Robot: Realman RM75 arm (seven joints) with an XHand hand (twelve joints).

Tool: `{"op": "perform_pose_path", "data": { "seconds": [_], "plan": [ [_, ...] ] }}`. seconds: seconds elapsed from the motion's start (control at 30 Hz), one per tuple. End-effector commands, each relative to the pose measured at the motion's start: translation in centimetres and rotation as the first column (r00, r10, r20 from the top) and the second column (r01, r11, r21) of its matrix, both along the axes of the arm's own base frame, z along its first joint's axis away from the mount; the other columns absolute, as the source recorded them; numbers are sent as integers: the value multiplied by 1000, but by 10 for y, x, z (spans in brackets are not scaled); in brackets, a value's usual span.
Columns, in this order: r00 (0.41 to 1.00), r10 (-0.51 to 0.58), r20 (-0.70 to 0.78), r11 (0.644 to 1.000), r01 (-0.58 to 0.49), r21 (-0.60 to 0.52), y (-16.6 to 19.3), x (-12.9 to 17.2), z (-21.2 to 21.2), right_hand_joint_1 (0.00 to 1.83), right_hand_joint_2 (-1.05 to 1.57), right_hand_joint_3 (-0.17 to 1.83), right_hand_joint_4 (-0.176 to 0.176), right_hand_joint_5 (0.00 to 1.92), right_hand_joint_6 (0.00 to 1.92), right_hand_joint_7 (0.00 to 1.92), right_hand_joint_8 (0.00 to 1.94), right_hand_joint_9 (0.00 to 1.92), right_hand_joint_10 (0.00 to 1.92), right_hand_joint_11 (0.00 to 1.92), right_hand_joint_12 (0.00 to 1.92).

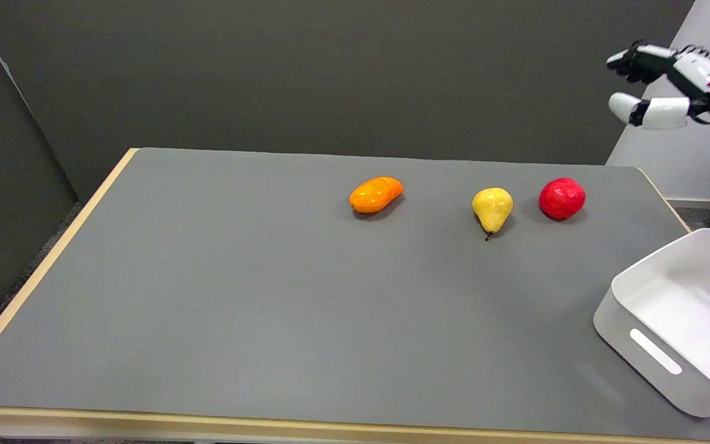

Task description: Pick up tomato.

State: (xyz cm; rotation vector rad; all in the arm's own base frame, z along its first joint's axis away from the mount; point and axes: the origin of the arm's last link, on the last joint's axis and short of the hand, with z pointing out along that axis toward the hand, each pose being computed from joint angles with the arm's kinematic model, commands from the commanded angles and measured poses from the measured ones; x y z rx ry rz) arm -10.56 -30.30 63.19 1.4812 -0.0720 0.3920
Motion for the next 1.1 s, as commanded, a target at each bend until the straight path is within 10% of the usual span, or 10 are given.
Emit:
{"op": "perform_pose_path", "data": {
  "seconds": [0.03, 1.1],
  "plan": [
    [925, -379, 23, 919, 379, -104, -10, -63, -12, 432, 646, 968, 70, 274, 562, 378, 462, 326, 806, 164, 1277],
    [941, -335, 43, 940, 337, -52, -33, -63, -39, 420, 636, 964, 62, 267, 548, 365, 452, 310, 799, 155, 1267]
  ]
}}
